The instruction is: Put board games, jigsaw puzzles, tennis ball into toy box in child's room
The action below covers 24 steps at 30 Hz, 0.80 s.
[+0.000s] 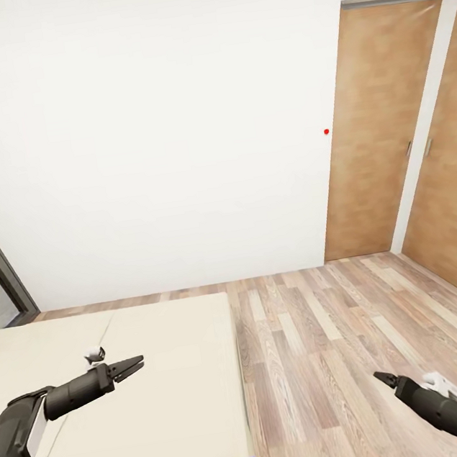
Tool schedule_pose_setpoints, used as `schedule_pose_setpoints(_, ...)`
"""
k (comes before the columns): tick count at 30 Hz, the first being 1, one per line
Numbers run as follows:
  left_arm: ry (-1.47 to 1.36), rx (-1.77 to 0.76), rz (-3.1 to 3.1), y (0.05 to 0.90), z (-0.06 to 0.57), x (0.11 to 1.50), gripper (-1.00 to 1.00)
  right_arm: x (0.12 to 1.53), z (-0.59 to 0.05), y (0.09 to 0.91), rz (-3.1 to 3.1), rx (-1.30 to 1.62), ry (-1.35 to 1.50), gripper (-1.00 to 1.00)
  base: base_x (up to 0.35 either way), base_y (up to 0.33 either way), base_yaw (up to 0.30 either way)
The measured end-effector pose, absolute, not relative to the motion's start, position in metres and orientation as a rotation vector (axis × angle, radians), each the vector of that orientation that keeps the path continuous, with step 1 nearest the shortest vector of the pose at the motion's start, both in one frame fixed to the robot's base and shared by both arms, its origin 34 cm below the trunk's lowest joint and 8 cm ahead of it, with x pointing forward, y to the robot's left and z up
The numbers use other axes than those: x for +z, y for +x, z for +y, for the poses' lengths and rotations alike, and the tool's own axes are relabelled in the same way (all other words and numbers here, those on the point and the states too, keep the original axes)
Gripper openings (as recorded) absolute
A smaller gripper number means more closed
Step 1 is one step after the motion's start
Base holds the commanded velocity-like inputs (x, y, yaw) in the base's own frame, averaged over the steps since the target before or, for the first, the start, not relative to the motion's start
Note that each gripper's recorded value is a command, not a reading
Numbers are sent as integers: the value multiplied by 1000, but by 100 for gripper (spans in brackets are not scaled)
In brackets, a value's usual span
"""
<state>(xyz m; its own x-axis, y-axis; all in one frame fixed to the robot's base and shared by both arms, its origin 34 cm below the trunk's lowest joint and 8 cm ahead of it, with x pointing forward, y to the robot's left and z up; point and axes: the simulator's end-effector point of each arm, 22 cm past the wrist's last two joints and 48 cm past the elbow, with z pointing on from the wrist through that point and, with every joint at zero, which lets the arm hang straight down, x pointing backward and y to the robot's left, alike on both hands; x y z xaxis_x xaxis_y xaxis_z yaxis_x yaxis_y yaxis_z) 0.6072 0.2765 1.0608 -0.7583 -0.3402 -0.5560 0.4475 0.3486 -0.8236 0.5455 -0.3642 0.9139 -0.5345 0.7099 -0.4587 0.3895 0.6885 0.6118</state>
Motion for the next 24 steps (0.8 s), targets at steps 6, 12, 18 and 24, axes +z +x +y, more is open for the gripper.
schedule_pose_setpoints(6,77,-1441,1959,611,279,1054,100,913,-368,544,2185,574,853,100,0,0,0)
schedule_pose_setpoints(12,69,-1423,1973,613,279,1050,100,913,-362,546,2181,581,849,100,0,0,0)
schedule_pose_setpoints(18,68,-1414,1980,613,280,1049,100,914,-361,546,2179,579,845,100,0,0,0)
schedule_pose_setpoints(24,42,-1358,2021,618,288,1041,100,914,-360,547,2179,581,844,100,0,0,0)
